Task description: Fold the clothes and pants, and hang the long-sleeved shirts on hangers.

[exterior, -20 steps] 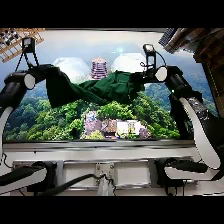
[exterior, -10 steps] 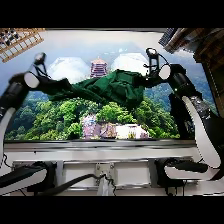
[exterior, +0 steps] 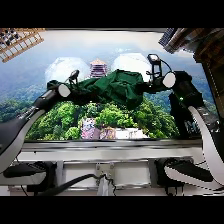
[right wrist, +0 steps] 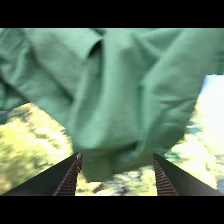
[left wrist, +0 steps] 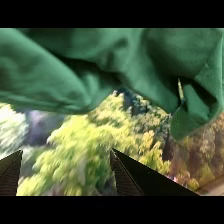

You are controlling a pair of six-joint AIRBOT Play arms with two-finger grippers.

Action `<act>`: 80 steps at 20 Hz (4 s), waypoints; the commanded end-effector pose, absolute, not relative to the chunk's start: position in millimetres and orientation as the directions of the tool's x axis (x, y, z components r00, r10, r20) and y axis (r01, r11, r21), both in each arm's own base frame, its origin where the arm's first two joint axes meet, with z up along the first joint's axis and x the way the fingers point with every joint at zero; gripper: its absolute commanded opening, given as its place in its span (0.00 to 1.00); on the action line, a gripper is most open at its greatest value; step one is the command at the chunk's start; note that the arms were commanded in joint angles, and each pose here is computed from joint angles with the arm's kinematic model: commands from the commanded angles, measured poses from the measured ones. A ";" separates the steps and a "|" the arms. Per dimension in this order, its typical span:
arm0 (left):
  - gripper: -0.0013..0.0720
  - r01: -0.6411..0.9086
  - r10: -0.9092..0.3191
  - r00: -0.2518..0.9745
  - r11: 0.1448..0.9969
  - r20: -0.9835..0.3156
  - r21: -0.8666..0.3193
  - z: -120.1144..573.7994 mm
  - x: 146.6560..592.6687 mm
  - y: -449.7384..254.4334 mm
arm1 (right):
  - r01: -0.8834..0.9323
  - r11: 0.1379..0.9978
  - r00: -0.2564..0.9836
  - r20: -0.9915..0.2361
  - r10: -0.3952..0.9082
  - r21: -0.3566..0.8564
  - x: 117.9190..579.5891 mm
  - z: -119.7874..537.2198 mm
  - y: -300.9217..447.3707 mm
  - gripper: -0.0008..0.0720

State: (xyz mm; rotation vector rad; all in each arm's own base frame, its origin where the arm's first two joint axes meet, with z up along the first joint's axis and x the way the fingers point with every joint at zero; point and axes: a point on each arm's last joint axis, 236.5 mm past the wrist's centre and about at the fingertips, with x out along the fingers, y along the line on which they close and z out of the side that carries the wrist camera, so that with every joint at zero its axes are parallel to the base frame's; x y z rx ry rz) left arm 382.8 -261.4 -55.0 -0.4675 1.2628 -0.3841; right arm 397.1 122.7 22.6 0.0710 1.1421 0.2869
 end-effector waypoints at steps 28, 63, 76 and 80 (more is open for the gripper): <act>0.03 -0.167 -0.612 0.226 0.742 -0.758 -0.649 -100.5 434.7 -295.8 | -0.116 0.982 0.467 -0.865 0.184 0.146 403.8 45.2 63.6 0.70; 0.03 0.222 -0.200 0.721 0.974 -0.663 -0.052 207.6 378.6 -83.5 | 0.010 0.844 0.332 -0.798 0.503 0.536 506.1 -28.5 159.4 0.90; 0.03 0.255 -0.202 0.739 0.967 -0.643 -0.011 212.2 383.1 -84.0 | 0.101 0.831 0.140 -0.835 0.533 0.547 511.0 -88.6 172.0 0.90; 0.03 0.254 -0.202 0.740 0.967 -0.642 -0.011 212.4 383.7 -84.1 | 0.072 0.828 0.115 -0.829 0.547 0.556 503.8 -90.4 192.2 0.90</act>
